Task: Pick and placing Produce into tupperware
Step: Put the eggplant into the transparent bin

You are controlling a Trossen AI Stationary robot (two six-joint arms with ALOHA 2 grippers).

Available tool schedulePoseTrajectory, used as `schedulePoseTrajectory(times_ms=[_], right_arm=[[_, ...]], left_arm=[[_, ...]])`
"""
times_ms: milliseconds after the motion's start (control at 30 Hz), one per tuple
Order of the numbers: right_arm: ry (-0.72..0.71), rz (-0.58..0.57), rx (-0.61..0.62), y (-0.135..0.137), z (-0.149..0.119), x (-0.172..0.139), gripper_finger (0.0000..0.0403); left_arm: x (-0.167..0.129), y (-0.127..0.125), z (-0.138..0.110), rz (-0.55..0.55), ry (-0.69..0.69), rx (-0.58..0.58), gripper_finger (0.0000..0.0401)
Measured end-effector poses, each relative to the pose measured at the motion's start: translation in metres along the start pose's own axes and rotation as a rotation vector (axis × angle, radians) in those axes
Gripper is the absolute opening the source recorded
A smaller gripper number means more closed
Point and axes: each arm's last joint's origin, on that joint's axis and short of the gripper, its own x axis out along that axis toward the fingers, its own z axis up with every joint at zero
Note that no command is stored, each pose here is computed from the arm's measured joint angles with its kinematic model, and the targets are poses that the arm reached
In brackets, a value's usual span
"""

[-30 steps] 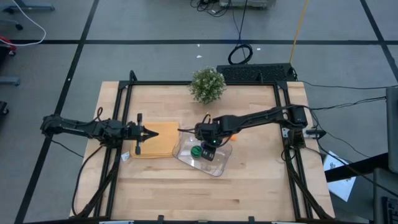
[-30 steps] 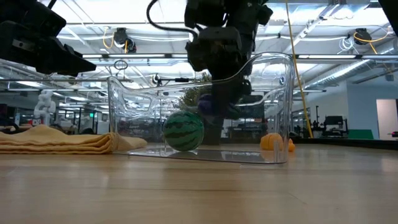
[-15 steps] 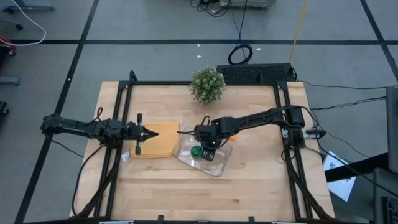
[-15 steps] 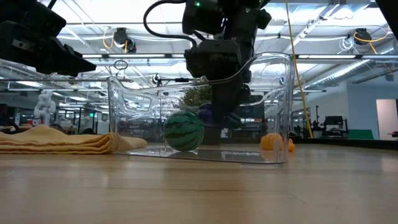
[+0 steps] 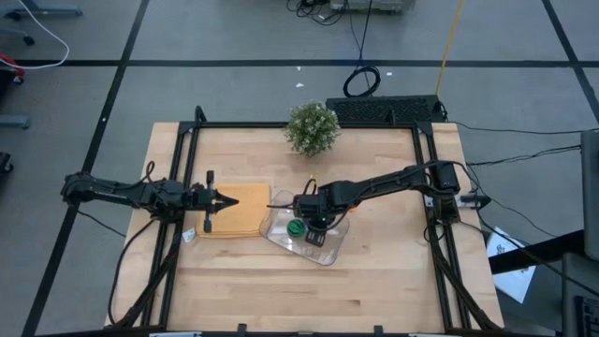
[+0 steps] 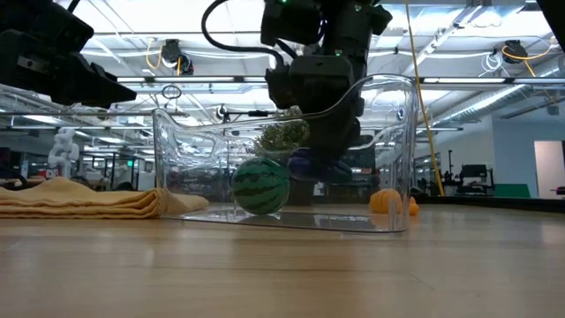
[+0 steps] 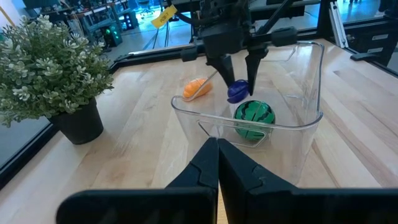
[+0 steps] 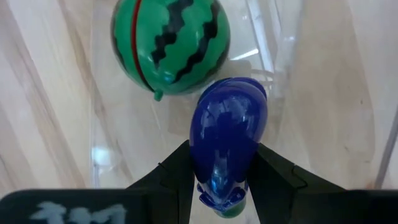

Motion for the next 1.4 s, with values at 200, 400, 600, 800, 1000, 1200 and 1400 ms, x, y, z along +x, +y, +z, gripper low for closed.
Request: schedulePoseTrajectory(times_ms=[200, 400, 600, 800, 1000, 1200, 1400], right_arm=[[-0.001, 0.001, 0.001, 0.000, 0.000, 0.000, 0.0114], [0.008, 0.000, -0.006, 0.000, -0.001, 0.000, 0.0114], [0.007, 0.001, -0.018, 0.004, -0.002, 0.004, 0.0114], [0.027, -0.029, -0.042, 0.008, -0.003, 0.020, 0.0114], [0.013, -0.058, -0.045, 0.006, -0.003, 0.021, 0.0114], [0.025, -0.061, -0.054, 0.007, -0.003, 0.025, 0.0114], [0.025, -0.057, -0.062, 0.007, -0.003, 0.026, 0.0114]], left_arm=[[0.000, 0.000, 0.000, 0.000, 0.000, 0.000, 0.0003], [0.000, 0.000, 0.000, 0.000, 0.000, 0.002, 0.0003], [0.000, 0.000, 0.000, 0.000, 0.000, 0.003, 0.0003], [0.000, 0.000, 0.000, 0.000, 0.000, 0.003, 0.0003], [0.000, 0.000, 0.000, -0.001, 0.000, 0.002, 0.0003], [0.000, 0.000, 0.000, -0.001, -0.001, 0.003, 0.0003], [0.000, 0.000, 0.000, -0.003, 0.000, 0.002, 0.0003]])
